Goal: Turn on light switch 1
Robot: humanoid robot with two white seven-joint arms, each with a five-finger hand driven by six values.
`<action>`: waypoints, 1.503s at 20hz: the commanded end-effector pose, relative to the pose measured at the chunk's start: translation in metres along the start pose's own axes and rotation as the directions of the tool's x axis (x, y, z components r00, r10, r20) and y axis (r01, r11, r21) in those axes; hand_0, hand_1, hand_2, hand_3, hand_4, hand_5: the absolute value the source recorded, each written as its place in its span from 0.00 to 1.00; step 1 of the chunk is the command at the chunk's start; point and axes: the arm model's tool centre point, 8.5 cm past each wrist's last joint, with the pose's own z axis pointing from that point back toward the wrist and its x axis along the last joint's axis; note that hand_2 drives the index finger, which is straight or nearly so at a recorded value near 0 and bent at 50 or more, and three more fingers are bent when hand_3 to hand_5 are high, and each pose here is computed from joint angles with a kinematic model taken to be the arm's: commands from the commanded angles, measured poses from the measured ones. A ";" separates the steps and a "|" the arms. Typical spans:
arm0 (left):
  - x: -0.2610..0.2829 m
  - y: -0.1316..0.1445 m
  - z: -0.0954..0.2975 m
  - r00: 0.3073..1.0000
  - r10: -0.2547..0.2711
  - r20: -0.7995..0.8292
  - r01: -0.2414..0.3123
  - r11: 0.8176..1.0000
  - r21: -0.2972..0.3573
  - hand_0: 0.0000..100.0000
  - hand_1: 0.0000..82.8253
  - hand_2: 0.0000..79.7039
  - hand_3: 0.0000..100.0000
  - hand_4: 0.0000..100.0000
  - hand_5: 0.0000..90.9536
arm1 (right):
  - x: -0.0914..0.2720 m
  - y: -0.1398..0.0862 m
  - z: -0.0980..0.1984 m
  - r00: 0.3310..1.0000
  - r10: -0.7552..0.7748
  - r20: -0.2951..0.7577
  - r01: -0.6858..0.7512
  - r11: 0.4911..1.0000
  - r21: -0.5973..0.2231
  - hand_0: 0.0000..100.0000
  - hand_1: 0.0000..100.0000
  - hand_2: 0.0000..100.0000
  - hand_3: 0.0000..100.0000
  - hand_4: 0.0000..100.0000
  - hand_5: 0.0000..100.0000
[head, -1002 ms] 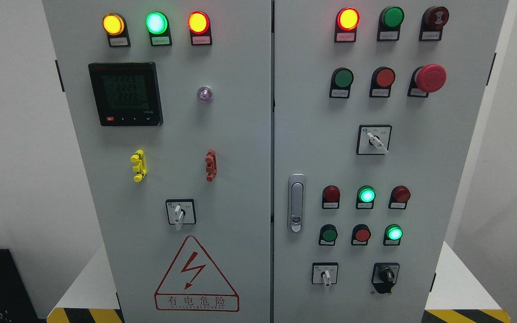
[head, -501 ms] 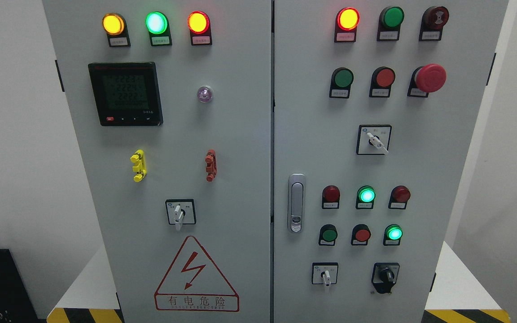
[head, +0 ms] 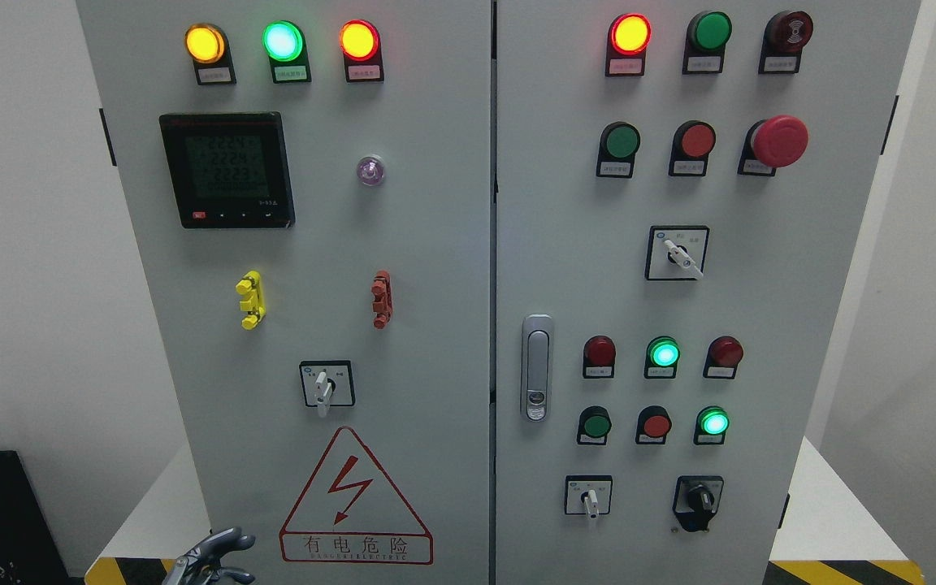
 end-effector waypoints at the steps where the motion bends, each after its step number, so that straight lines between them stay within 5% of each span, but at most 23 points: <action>1: 0.028 -0.014 -0.013 0.998 0.003 0.066 0.001 0.998 -0.060 0.63 0.45 0.30 0.39 0.53 0.31 | 0.000 0.000 0.000 1.000 -0.024 -0.002 0.024 1.000 0.000 0.00 0.00 0.00 0.00 0.00 0.00; 5: 0.027 -0.033 -0.024 0.999 0.050 -0.007 -0.050 0.998 -0.040 0.64 0.46 0.33 0.38 0.55 0.32 | 0.000 0.000 0.000 1.000 -0.024 -0.002 0.024 1.000 0.000 0.00 0.00 0.00 0.00 0.00 0.00; 10: 0.029 -0.047 -0.031 0.997 0.076 -0.019 -0.076 0.997 -0.011 0.52 0.51 0.47 0.43 0.59 0.34 | 0.000 0.000 0.000 1.000 -0.024 -0.002 0.024 1.000 0.000 0.00 0.00 0.00 0.00 0.00 0.00; 13: 0.028 -0.055 -0.031 0.996 0.088 -0.031 -0.088 0.996 -0.001 0.45 0.56 0.52 0.58 0.77 0.53 | 0.000 0.000 0.000 1.000 -0.024 -0.002 0.024 1.000 0.000 0.00 0.00 0.00 0.00 0.00 0.00; 15: 0.027 -0.059 -0.032 0.994 0.094 -0.051 -0.094 0.996 0.007 0.42 0.60 0.56 0.67 0.85 0.75 | 0.000 0.000 0.000 1.000 -0.024 -0.002 0.024 1.000 0.000 0.00 0.00 0.00 0.00 0.00 0.00; 20: 0.022 -0.067 -0.036 0.987 0.104 -0.125 -0.099 0.994 0.040 0.39 0.62 0.58 0.77 0.93 0.90 | 0.000 0.000 0.000 1.000 -0.024 -0.002 0.024 1.000 0.000 0.00 0.00 0.00 0.00 0.00 0.00; 25: 0.025 -0.076 -0.040 0.981 0.134 -0.140 -0.113 0.982 0.149 0.36 0.69 0.58 0.72 0.91 0.92 | 0.000 0.000 0.000 1.000 -0.024 -0.002 0.024 1.000 0.000 0.00 0.00 0.00 0.00 0.00 0.00; 30: 0.032 -0.089 -0.045 0.984 0.135 -0.118 -0.114 0.979 0.172 0.34 0.73 0.58 0.66 0.88 0.91 | 0.000 0.000 0.000 1.000 -0.024 -0.002 0.024 1.000 0.000 0.00 0.00 0.00 0.00 0.00 0.00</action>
